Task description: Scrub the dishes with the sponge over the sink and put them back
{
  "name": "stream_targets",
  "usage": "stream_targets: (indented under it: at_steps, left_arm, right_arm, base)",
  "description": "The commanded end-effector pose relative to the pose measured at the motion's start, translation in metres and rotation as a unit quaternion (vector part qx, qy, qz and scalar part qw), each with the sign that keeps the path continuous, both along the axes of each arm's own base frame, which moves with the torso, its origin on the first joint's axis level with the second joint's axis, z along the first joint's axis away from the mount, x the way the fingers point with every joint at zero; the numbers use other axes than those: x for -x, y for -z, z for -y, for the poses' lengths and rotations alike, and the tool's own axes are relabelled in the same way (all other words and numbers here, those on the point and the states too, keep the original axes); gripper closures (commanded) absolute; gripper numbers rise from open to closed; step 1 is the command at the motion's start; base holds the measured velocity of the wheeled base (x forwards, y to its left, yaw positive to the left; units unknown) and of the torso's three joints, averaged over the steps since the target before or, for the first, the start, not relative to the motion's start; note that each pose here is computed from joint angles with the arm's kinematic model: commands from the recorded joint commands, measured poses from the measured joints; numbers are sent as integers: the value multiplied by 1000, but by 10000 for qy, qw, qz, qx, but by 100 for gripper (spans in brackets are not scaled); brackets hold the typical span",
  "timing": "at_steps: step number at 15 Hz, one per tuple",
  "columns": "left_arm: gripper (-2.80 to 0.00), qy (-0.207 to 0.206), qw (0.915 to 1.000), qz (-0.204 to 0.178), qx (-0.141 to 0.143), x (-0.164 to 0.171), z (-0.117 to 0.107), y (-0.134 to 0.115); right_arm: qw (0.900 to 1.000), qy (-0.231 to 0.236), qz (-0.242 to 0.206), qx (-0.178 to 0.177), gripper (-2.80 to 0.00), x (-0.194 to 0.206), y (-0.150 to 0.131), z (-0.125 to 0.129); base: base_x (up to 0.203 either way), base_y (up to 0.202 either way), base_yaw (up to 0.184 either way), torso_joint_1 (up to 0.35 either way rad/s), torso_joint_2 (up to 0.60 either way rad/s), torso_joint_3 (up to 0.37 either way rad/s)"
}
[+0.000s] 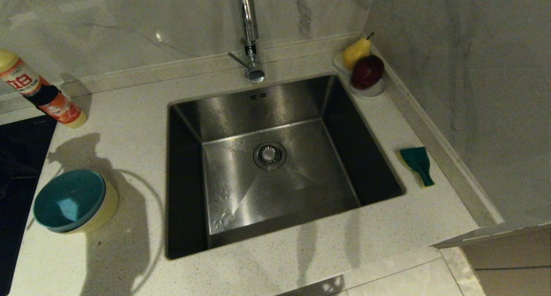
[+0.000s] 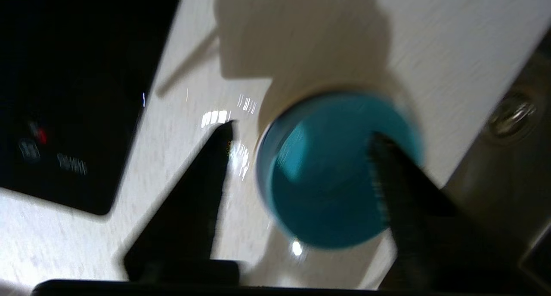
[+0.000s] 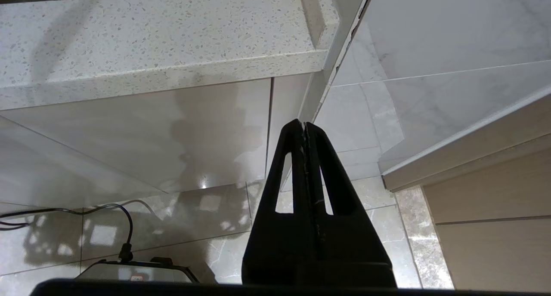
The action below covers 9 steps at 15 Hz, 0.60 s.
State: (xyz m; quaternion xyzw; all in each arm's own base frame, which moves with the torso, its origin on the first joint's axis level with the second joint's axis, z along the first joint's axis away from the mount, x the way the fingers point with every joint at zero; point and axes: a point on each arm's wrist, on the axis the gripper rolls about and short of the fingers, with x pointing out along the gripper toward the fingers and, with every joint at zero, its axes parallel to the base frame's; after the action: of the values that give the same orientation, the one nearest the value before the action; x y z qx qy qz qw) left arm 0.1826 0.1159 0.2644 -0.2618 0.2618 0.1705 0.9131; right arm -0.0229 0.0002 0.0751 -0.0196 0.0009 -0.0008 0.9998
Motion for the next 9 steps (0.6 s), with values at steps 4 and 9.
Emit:
stream_targets:
  at_steps: [4,9]
  left_arm:
    - [0,923,9857,618,-1268,-27,4,-37]
    - [0,1562,9414,1229,-2726,-72,35,-46]
  right_arm:
    - [10000,-4,-7,4,0,0,0,0]
    - [10000,-2,-7,4,0,0,0,0]
  base:
    - [0,0,0,0,0,0]
    - [0,0,0,0,0,0]
